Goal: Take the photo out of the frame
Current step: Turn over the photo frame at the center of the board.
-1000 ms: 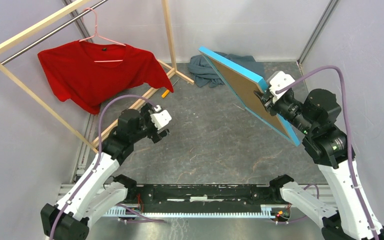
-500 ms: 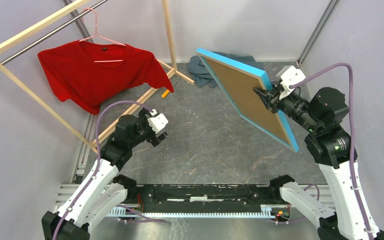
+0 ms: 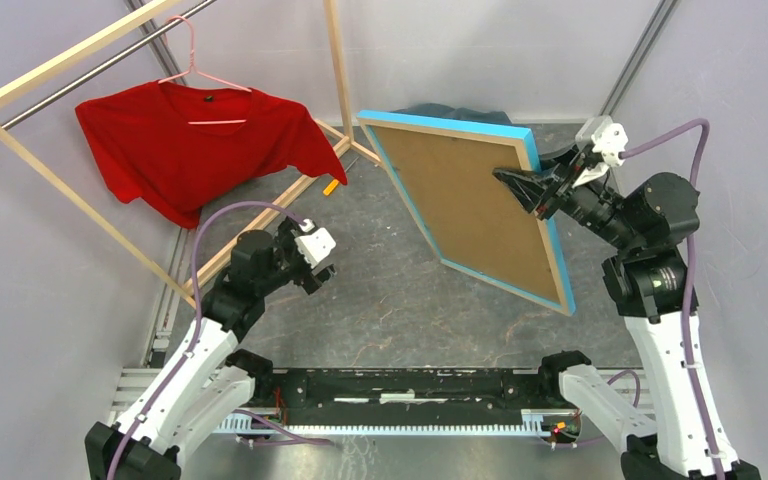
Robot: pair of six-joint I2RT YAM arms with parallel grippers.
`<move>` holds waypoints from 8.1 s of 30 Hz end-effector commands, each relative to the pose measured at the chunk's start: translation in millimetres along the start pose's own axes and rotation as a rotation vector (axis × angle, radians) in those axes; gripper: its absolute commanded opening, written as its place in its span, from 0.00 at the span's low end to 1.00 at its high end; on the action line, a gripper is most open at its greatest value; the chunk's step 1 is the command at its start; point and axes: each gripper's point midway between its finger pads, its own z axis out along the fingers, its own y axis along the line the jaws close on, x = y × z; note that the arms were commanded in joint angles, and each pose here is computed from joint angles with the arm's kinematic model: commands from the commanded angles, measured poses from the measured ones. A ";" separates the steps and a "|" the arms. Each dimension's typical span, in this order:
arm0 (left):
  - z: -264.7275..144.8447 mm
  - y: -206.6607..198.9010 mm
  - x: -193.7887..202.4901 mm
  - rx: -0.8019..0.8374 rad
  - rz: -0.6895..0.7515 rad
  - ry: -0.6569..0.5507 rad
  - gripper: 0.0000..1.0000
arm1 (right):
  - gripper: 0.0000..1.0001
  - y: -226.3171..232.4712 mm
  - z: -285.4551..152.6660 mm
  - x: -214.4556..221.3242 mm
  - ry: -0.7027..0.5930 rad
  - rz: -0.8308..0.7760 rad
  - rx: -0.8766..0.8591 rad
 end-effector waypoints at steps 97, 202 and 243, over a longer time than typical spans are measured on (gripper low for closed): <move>240.2 -7.1 -20.1 0.384 -0.663 -0.062 1.00 | 0.00 -167.9 -79.3 236.4 0.231 0.434 0.418; 111.2 -135.5 18.7 0.865 -0.726 0.219 1.00 | 0.81 -208.5 -130.4 394.1 0.640 0.790 0.652; 94.7 -169.6 8.7 1.019 -0.557 0.244 1.00 | 0.87 -137.8 -19.3 405.9 0.615 0.844 0.165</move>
